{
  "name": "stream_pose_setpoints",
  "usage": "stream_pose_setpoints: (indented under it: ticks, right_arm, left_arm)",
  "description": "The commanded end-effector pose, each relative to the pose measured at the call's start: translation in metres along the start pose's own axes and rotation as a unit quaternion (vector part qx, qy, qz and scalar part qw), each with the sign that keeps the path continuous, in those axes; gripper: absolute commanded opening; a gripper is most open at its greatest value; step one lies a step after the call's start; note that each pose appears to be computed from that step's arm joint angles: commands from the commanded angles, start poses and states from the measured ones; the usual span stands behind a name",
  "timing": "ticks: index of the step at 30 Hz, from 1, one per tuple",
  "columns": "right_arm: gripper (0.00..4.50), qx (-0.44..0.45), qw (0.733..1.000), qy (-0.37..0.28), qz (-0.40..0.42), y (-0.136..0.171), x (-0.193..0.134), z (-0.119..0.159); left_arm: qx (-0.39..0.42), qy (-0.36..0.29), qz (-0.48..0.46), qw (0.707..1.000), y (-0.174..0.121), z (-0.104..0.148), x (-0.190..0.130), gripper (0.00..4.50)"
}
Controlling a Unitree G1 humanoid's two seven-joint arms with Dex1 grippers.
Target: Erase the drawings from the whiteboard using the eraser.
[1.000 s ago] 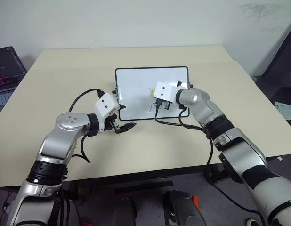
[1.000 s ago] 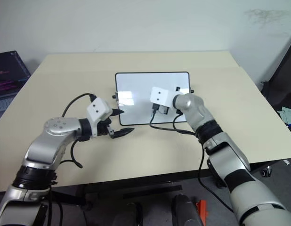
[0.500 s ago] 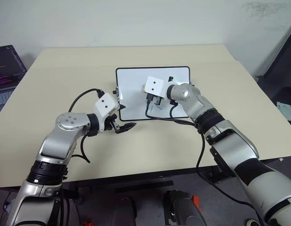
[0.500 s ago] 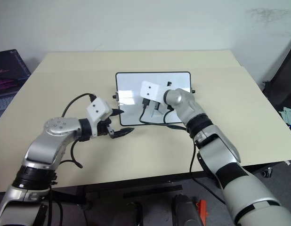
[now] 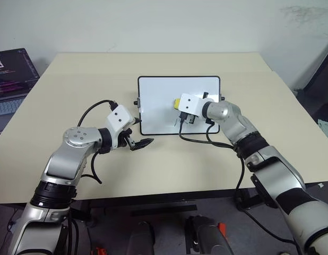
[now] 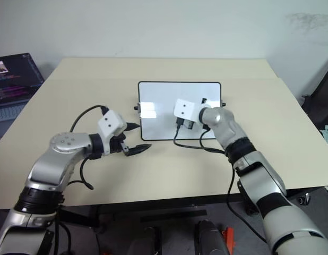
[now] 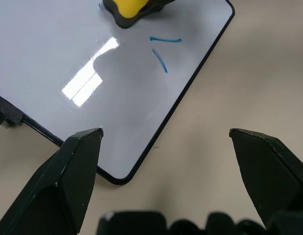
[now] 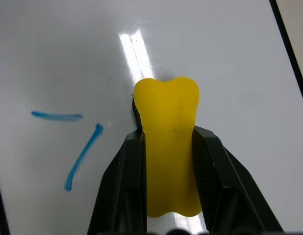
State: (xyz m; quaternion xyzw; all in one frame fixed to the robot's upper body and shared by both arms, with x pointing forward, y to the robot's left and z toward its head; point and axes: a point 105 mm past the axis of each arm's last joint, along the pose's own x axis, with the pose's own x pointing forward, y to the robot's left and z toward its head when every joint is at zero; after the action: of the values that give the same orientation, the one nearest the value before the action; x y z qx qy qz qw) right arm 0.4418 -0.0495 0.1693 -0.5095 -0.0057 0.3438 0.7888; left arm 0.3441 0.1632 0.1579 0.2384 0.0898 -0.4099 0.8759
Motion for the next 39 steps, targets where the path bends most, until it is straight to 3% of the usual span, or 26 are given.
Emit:
stream_pose_setpoints:
  ticks: [1,7,11,23,31,39]
  right_arm:
    - [0.96,0.006,0.999,0.053,0.001,0.000,-0.009,-0.032]
    - [0.96,0.002,0.998,0.064,-0.004,-0.005,-0.014,-0.040]
    - [0.96,-0.002,0.998,0.055,-0.004,-0.005,-0.009,-0.031]
    - [0.96,-0.024,0.999,-0.029,-0.015,-0.016,0.024,0.053]
    - [0.96,-0.027,0.998,-0.053,-0.017,-0.014,0.032,0.078]
    - [0.96,-0.024,0.999,-0.034,-0.018,-0.017,0.029,0.060]
  left_arm:
    - [0.019,-0.017,0.005,1.000,0.004,0.013,-0.002,4.50]
    - [0.019,-0.016,0.006,1.000,0.005,0.013,-0.003,4.50]
    - [0.019,-0.015,0.006,1.000,0.005,0.012,-0.003,4.50]
    - [0.020,-0.014,0.005,1.000,0.004,0.013,-0.003,4.50]
    - [0.019,-0.013,0.007,1.000,0.003,0.012,-0.004,4.50]
    - [0.020,-0.014,0.006,1.000,0.003,0.013,-0.003,4.50]
